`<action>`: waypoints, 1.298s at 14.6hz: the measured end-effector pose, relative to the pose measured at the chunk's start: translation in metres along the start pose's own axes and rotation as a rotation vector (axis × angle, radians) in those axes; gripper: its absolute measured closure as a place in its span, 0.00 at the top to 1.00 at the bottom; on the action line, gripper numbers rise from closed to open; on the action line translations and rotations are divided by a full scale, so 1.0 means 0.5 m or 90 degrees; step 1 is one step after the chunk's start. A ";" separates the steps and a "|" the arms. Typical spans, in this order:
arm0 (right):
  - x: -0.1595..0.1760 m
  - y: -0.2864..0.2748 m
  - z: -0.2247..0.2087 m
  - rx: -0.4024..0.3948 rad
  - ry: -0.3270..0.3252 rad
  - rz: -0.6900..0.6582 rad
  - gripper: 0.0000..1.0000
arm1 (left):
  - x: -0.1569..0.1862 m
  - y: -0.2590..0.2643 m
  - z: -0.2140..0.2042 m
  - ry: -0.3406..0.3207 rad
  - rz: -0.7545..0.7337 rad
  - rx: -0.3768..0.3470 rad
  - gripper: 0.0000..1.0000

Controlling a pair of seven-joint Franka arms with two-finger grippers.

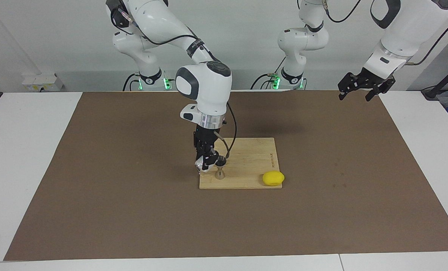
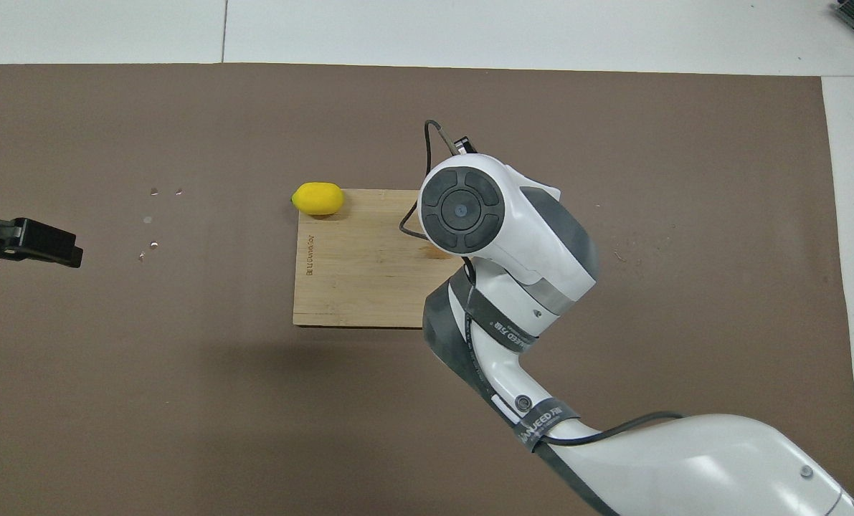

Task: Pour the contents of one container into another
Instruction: 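Tilt the glass cup with the right gripper over the dark cup, then turn the glass cup upright and carry it back off the board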

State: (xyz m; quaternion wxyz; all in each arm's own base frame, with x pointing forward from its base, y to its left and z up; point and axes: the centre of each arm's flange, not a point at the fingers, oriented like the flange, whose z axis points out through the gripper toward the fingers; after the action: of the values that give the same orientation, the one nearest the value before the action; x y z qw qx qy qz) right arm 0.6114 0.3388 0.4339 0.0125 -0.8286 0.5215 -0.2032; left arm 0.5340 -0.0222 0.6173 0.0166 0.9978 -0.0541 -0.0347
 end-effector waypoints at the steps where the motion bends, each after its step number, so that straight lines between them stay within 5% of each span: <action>1: 0.000 0.000 -0.001 0.000 0.001 0.000 0.48 | 0.000 0.000 0.000 0.000 0.000 0.000 1.00; 11: 0.004 0.000 -0.003 -0.009 0.003 0.003 0.48 | 0.000 0.000 0.000 0.000 0.000 0.000 1.00; 19: 0.047 -0.008 -0.010 -0.034 -0.082 0.087 0.48 | 0.000 0.000 0.000 0.000 0.000 0.000 1.00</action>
State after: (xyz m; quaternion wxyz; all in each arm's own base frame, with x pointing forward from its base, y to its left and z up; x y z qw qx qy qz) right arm 0.6218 0.3214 0.4471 0.0379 -0.8027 0.5799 -0.1339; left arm 0.5340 -0.0222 0.6173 0.0166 0.9978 -0.0541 -0.0348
